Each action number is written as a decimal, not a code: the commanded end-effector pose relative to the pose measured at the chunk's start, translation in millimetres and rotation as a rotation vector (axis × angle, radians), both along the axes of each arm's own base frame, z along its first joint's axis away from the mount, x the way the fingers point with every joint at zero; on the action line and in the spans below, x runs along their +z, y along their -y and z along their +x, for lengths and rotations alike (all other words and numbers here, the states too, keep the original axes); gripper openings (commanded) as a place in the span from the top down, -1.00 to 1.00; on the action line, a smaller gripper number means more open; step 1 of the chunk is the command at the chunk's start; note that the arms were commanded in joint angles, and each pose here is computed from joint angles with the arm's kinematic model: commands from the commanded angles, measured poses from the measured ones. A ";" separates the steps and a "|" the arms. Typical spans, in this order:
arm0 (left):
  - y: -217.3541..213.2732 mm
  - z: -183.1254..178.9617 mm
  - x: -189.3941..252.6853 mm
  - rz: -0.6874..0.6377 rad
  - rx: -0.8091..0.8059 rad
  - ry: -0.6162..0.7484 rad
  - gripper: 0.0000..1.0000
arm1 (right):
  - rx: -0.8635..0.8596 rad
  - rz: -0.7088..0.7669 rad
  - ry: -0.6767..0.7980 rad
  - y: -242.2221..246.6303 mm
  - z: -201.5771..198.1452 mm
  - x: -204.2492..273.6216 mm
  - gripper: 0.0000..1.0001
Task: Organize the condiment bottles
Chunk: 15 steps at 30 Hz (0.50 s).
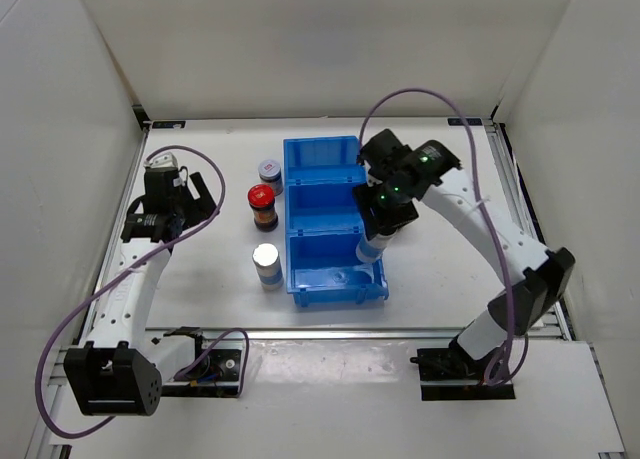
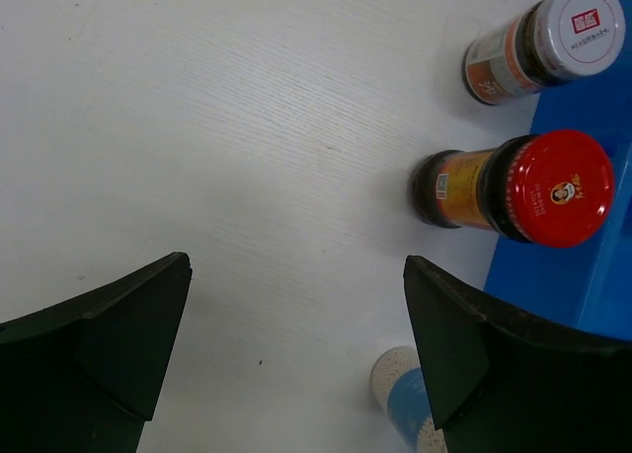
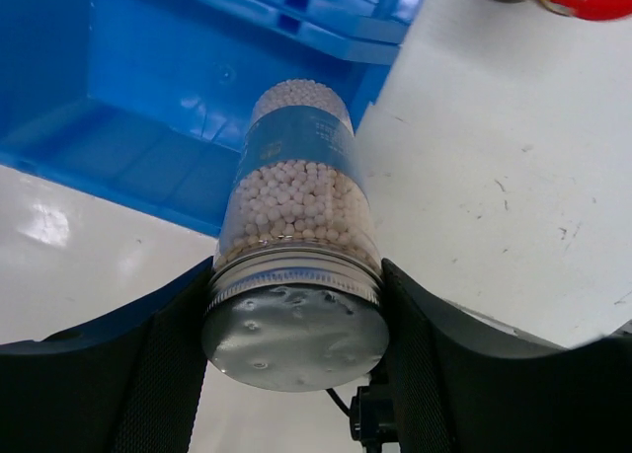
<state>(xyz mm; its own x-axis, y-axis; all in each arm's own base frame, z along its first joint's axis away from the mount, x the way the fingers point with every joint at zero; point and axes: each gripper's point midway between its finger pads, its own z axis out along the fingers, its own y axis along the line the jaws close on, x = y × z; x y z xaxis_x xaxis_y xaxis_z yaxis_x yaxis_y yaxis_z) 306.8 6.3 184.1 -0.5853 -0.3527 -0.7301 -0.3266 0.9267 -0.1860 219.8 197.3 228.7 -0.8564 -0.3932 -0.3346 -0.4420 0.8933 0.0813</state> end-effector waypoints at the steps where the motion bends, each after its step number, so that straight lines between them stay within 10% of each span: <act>1: 7.1 3.6 20.3 -0.012 -0.056 0.076 -0.99 | 0.079 -0.002 -0.020 -13.1 -1.7 -9.7 0.73; 15: 87.7 0.5 34.0 -0.168 -0.467 0.055 -0.99 | 0.159 -0.097 -0.176 -40.5 7.8 -97.9 0.61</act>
<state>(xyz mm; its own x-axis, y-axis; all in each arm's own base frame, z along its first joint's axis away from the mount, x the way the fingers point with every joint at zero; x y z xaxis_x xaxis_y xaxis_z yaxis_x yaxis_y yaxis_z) 306.4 -59.2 194.3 -0.6824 -0.2519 -0.6862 -0.0038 0.9400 -0.3412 230.1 228.1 128.9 -0.8420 -0.5271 -0.1148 -0.5356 0.8422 0.0615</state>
